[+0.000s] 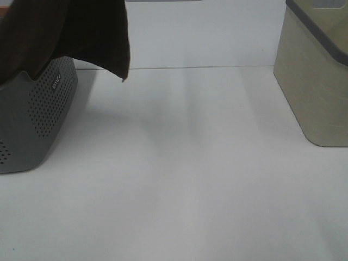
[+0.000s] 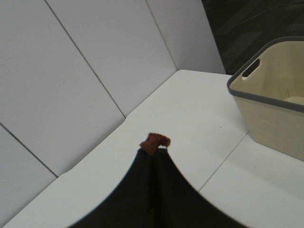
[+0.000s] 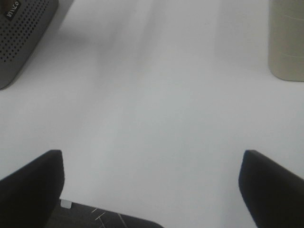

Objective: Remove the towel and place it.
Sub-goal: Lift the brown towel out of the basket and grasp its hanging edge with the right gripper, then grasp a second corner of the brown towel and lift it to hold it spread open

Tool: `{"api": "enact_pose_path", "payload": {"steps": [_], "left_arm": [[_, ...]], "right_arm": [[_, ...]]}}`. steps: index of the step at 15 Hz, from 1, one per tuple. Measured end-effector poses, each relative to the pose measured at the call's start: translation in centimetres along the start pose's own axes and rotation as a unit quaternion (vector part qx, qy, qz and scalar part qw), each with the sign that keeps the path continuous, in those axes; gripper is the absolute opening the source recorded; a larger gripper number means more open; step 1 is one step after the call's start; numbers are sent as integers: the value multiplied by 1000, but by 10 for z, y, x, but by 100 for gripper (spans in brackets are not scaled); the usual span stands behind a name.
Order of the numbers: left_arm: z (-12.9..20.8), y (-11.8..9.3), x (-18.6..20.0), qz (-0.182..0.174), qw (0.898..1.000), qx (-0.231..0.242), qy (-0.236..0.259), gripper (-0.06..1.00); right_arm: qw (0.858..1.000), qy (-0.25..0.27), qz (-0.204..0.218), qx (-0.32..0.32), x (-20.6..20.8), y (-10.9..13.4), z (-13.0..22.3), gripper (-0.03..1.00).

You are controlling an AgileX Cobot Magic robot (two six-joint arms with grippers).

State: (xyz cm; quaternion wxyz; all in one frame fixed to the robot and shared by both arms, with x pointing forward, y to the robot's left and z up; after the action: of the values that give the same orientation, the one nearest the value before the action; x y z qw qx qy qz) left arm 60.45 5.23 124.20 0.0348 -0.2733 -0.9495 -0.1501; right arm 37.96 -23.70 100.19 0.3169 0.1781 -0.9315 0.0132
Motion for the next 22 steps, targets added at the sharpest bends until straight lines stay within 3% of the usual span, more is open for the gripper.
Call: {"api": "enact_pose_path", "payload": {"steps": [2, 4, 7, 9, 11, 14, 18, 19, 22], "left_arm": [[3, -22, -9, 24, 1000, -3, 2, 0], [9, -37, -19, 40, 999, -2, 7, 0], [3, -44, -25, 50, 999, 18, -14, 0], [-4, -45, -25, 54, 997, 34, -33, 0], [-11, -45, -25, 55, 996, 42, -53, 0], [-15, -47, -28, 59, 994, 57, -69, 0], [-11, -52, -40, 64, 993, 69, -73, 0], [-13, -52, -40, 63, 992, 70, -79, 0], [-14, -52, -40, 63, 992, 71, -83, 0]], "right_arm": [[999, 26, -36, 18, -30, -2, -10, 91], [991, 29, -111, 63, -58, 12, -20, 84], [974, -28, -204, 96, -80, 33, -43, 70], [962, -77, -235, 118, -93, 38, -59, 66], [959, -106, -235, 116, -107, 33, -69, 65], [965, -120, -199, 119, -126, 19, -76, 63], [964, -85, -159, 193, -161, 40, -76, 63], [956, -74, -175, 223, -176, 58, -79, 63], [953, -70, -189, 228, -196, 68, -89, 63]]}}
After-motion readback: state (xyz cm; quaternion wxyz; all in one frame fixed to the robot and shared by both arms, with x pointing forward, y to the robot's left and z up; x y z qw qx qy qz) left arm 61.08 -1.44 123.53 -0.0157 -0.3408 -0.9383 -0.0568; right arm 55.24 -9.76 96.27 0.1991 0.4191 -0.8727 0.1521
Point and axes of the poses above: a point on each arm's last joint axis where the gripper is mounted, x pointing back along that axis away from the gripper, y along the wrist's bending axis when the last joint is at zero, z = x × y, the point moved 10 cm from there along -x, pointing out along that axis toward the gripper, and after that the axes turned 10 degrees about x, right-handed, at the moved point
